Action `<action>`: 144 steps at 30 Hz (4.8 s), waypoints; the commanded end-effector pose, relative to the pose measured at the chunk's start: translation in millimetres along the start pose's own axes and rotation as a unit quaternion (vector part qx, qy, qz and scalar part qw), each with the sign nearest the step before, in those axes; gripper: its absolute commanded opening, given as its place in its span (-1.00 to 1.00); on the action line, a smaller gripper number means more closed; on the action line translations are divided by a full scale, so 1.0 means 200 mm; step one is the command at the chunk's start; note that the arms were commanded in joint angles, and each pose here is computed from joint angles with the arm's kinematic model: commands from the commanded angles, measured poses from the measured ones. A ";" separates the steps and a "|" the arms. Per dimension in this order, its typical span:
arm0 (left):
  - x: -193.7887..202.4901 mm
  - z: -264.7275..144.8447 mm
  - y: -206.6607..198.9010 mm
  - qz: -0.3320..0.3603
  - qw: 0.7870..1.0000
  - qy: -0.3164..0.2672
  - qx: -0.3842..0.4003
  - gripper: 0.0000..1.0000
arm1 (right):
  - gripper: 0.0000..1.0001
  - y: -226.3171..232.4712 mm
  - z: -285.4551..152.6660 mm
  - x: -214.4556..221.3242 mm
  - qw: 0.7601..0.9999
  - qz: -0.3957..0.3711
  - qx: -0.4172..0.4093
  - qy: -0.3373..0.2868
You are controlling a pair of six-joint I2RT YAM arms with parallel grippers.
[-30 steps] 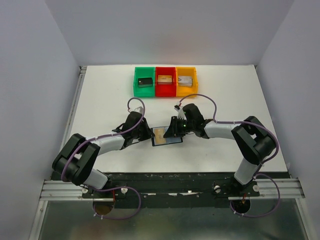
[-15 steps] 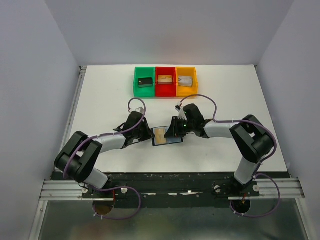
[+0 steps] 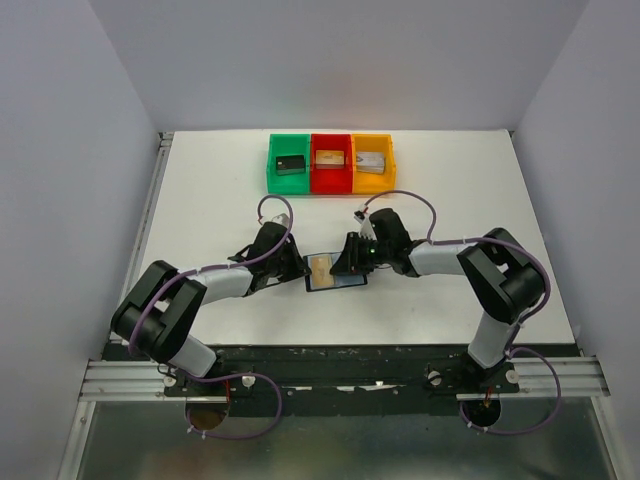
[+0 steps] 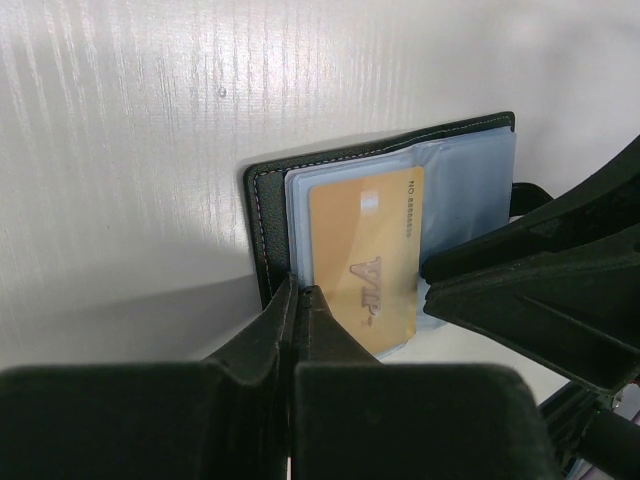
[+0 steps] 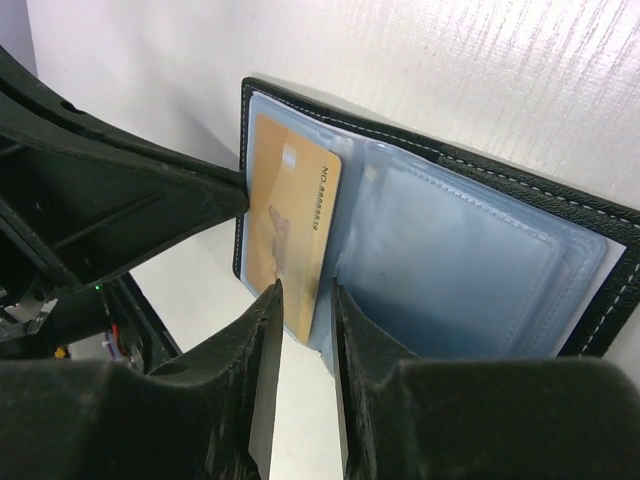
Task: Take the credit cards out of the card holder
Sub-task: Remove the credit card from the card holder.
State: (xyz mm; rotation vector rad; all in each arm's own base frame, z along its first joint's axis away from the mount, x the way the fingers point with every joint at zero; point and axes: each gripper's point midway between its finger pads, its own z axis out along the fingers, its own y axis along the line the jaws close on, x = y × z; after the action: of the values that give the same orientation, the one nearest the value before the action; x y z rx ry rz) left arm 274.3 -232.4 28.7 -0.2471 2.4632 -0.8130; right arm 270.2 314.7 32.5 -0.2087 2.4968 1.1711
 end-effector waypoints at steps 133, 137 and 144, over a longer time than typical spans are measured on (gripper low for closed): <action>0.15 0.06 0.03 0.021 0.999 0.037 -0.019 -1.00 | -0.29 0.02 -0.11 0.02 0.994 0.054 -0.092 0.014; 0.15 0.07 0.04 0.022 0.999 0.038 -0.022 -1.00 | -0.29 0.01 -0.12 0.02 0.994 0.055 -0.091 0.011; 0.16 0.07 0.04 0.021 0.999 0.039 -0.023 -1.00 | -0.29 0.01 -0.14 0.01 0.994 0.054 -0.090 0.007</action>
State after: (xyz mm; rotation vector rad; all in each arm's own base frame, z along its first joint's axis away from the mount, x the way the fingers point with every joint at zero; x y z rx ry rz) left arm 265.9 -256.9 26.6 -0.1596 2.4644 -0.8713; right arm 261.4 300.2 44.6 -0.1183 2.4556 1.4569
